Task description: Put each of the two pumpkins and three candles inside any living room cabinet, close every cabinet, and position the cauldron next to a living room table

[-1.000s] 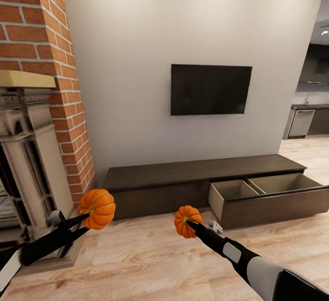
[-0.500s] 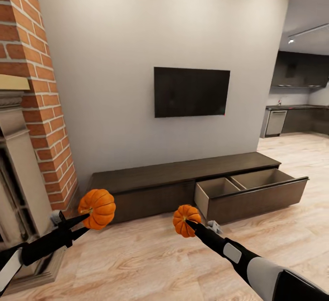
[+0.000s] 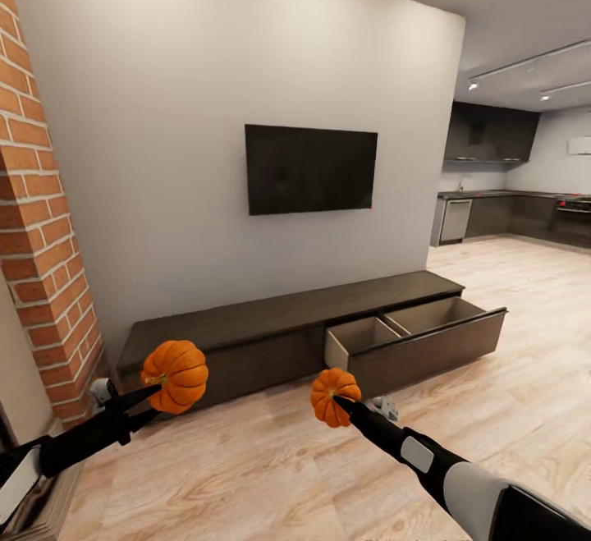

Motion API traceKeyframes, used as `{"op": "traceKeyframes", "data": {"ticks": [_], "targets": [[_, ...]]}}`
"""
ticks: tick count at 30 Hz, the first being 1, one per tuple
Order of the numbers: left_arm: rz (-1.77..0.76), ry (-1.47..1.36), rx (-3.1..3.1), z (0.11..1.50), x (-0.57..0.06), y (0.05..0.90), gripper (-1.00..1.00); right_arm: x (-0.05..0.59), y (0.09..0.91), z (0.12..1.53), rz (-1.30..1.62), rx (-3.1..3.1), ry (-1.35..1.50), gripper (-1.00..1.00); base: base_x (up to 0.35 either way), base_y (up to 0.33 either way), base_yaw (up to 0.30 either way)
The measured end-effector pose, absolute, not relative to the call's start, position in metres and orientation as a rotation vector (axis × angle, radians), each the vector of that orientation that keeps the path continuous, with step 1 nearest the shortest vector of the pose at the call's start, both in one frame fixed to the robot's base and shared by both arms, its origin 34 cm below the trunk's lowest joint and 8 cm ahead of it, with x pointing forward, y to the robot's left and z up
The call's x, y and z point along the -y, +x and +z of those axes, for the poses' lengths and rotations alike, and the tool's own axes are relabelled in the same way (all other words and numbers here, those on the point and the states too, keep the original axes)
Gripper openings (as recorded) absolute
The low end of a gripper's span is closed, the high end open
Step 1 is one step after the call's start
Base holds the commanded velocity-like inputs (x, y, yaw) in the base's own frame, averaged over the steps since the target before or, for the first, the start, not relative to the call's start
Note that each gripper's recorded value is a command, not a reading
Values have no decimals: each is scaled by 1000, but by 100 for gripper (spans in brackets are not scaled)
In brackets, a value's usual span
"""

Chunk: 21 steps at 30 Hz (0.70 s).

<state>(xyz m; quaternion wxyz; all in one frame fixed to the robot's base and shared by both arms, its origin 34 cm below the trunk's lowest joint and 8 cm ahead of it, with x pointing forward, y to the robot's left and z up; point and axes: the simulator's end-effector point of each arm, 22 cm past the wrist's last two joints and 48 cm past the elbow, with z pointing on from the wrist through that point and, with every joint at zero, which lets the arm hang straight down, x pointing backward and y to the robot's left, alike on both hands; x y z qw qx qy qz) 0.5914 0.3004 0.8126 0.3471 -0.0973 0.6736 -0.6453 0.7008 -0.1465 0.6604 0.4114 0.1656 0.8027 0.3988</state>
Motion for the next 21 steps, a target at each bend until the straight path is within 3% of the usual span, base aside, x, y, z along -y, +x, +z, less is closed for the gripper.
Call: {"op": "traceKeyframes", "data": {"ticks": [10,21], "targets": [[-1722,-258,-1748,803,-278,592,-100,151,692,644,1069,-2056,522,-100,0,0,-22],[-1727,-272,-1760,795,-277,594,-100,148,679,627,1114,-2059,561,-100,0,0,-141]]}}
